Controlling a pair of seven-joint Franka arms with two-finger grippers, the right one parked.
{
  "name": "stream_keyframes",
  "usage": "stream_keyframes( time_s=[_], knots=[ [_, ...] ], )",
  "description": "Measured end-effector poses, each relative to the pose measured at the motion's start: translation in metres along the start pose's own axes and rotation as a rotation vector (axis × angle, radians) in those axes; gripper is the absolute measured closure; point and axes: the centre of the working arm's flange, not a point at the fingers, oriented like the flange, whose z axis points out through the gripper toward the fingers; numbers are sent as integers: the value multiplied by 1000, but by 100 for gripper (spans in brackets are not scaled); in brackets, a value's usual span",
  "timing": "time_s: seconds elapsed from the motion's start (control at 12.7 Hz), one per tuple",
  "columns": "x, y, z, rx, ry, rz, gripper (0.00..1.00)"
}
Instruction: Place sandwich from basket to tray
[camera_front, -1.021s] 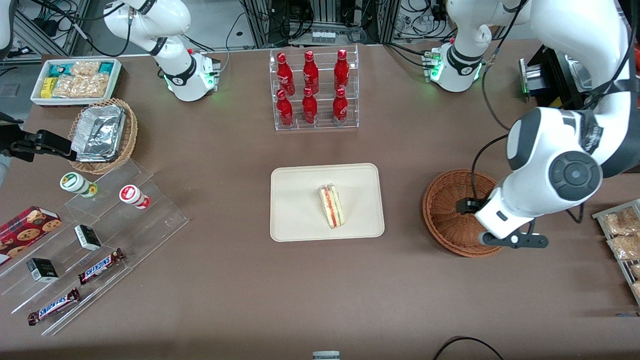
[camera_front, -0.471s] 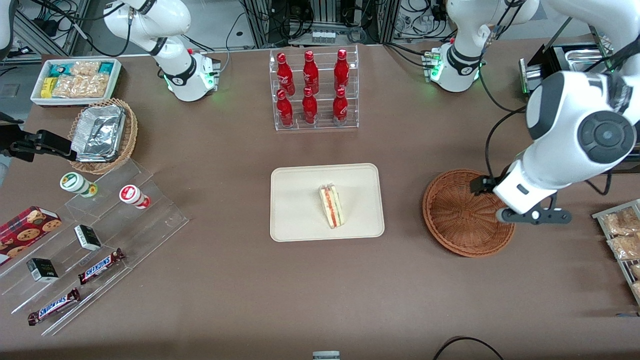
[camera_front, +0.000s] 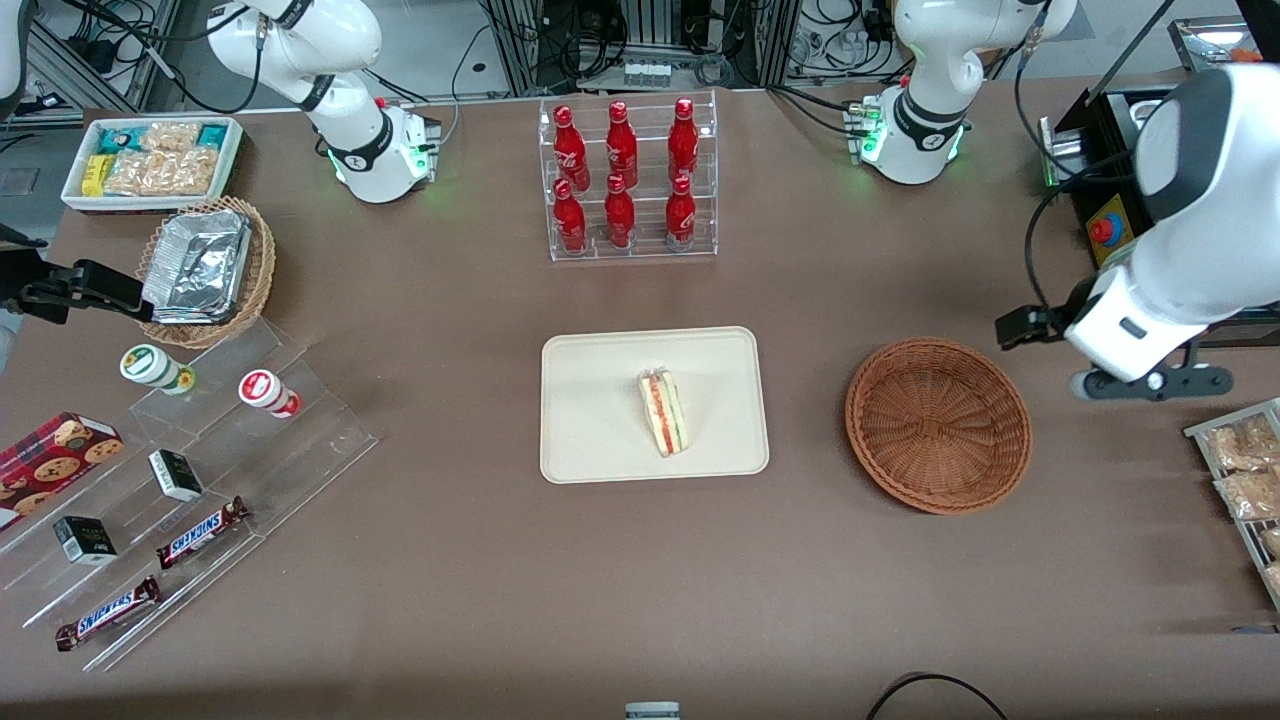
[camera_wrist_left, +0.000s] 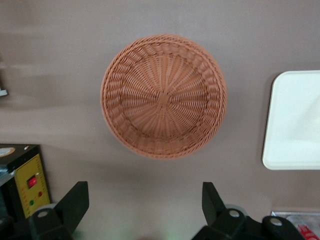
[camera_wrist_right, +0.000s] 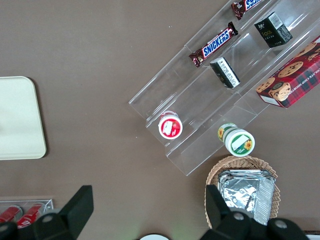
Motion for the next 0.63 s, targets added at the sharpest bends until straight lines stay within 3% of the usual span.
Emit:
stream_keyframes(
  time_s=[0.24,0.63],
  knots=[
    [-30,-19,-26,-4,-31,47,0],
    [-51,-24,-48,-20,-15,70,0]
  ],
)
